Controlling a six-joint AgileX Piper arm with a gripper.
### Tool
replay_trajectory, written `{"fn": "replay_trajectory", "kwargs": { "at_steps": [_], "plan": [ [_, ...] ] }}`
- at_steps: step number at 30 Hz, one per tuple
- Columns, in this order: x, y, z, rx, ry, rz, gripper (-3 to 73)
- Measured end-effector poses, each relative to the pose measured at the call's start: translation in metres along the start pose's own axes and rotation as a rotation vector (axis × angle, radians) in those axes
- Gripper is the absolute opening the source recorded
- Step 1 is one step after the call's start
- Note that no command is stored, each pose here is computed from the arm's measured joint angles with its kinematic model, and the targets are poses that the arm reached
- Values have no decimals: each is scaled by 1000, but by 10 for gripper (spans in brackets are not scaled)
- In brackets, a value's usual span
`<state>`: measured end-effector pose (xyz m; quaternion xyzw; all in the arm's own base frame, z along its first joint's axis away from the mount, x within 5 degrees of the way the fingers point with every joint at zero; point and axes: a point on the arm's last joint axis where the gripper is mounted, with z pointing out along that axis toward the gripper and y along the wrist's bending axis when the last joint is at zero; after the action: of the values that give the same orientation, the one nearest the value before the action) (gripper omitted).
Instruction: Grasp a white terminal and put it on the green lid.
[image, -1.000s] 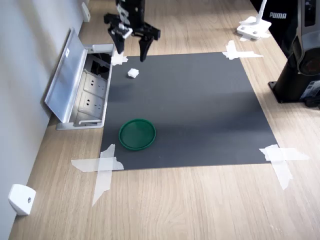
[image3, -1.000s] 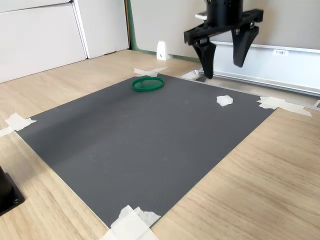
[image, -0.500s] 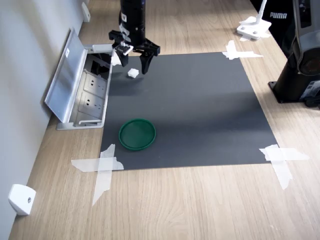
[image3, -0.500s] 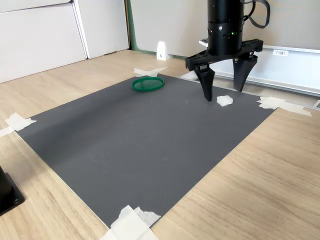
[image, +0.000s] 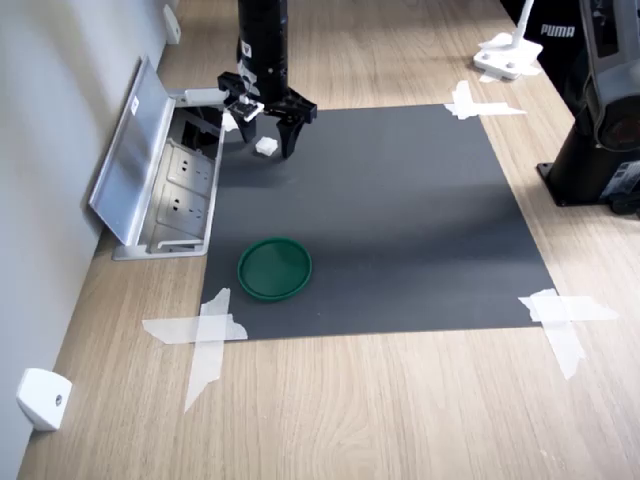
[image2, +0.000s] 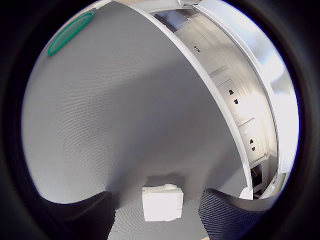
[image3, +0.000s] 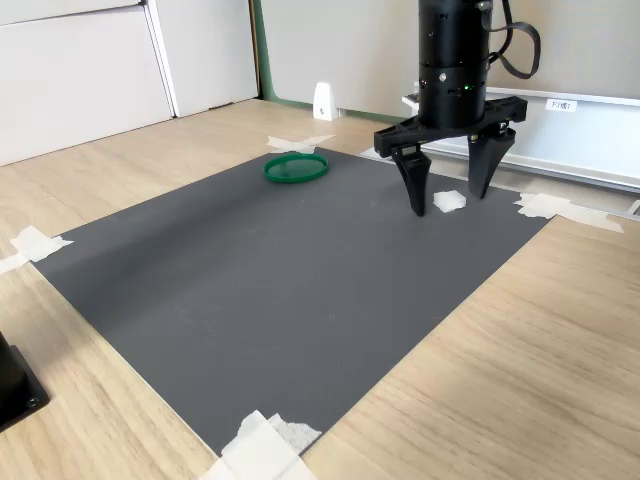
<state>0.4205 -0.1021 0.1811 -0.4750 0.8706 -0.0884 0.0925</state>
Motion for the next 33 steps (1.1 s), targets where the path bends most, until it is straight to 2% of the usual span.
{"fn": "replay_trajectory", "kwargs": {
  "at_steps": [3,6,9,13,14,22,28,33],
  "plan": [
    [0,0,1,-4,1,2,682],
    [0,1,1,-10,3,6,626],
    [0,1,1,-14,4,10,504],
    [0,2,1,-24,6,32,281],
    [1,2,1,-27,8,42,264],
    [2,7,-8,-68,24,185,270],
    [1,8,-60,9,-19,305,270],
    [-16,23,-107,53,-56,280,270]
  ]
}}
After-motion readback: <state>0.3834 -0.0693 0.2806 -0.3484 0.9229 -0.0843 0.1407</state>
